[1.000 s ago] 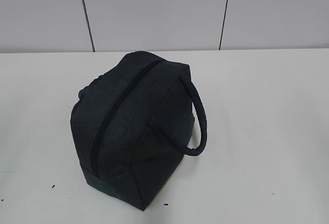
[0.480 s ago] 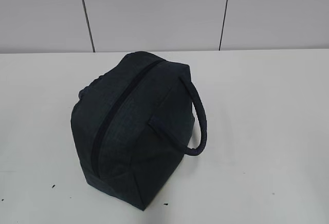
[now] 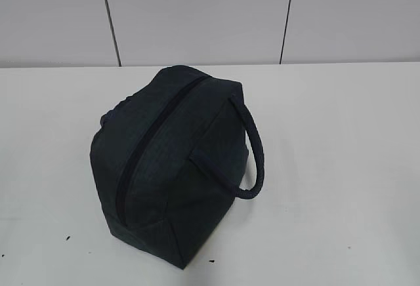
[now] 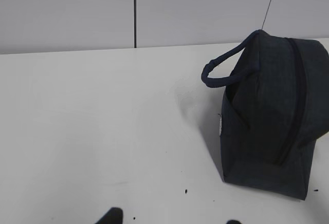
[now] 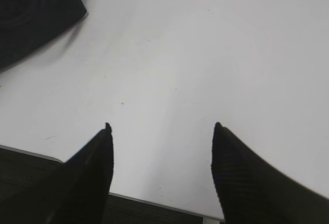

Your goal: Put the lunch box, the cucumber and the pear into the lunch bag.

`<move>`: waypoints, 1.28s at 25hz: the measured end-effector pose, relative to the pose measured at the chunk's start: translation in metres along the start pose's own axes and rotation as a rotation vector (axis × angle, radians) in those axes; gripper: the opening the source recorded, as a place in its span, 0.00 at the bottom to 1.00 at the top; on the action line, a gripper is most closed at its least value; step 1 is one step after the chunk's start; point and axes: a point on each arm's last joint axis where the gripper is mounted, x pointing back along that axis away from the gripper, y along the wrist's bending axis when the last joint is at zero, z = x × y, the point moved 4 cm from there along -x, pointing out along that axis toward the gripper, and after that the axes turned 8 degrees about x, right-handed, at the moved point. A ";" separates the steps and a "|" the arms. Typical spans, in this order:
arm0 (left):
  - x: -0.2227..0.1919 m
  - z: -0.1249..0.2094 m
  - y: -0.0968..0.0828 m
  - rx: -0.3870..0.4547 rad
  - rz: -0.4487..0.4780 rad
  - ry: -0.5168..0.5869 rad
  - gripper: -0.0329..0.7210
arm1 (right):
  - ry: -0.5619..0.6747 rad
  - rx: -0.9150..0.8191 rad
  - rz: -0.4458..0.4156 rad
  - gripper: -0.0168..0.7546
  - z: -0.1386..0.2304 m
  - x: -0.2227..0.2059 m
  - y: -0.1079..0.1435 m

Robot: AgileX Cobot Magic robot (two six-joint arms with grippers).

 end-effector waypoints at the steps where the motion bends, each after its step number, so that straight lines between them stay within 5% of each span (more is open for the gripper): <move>1: 0.000 0.000 0.000 0.000 0.000 0.000 0.53 | 0.000 0.000 0.000 0.63 0.000 0.000 0.000; 11: 0.000 0.000 0.000 0.002 -0.003 -0.005 0.53 | -0.002 0.001 0.002 0.63 0.000 0.000 0.000; 22: 0.002 0.000 0.006 0.124 -0.228 -0.037 0.53 | 0.015 -0.047 0.077 0.63 0.000 0.000 -0.002; 32: 0.002 0.000 0.006 0.130 -0.239 -0.038 0.53 | 0.015 -0.047 0.078 0.63 0.000 0.000 -0.002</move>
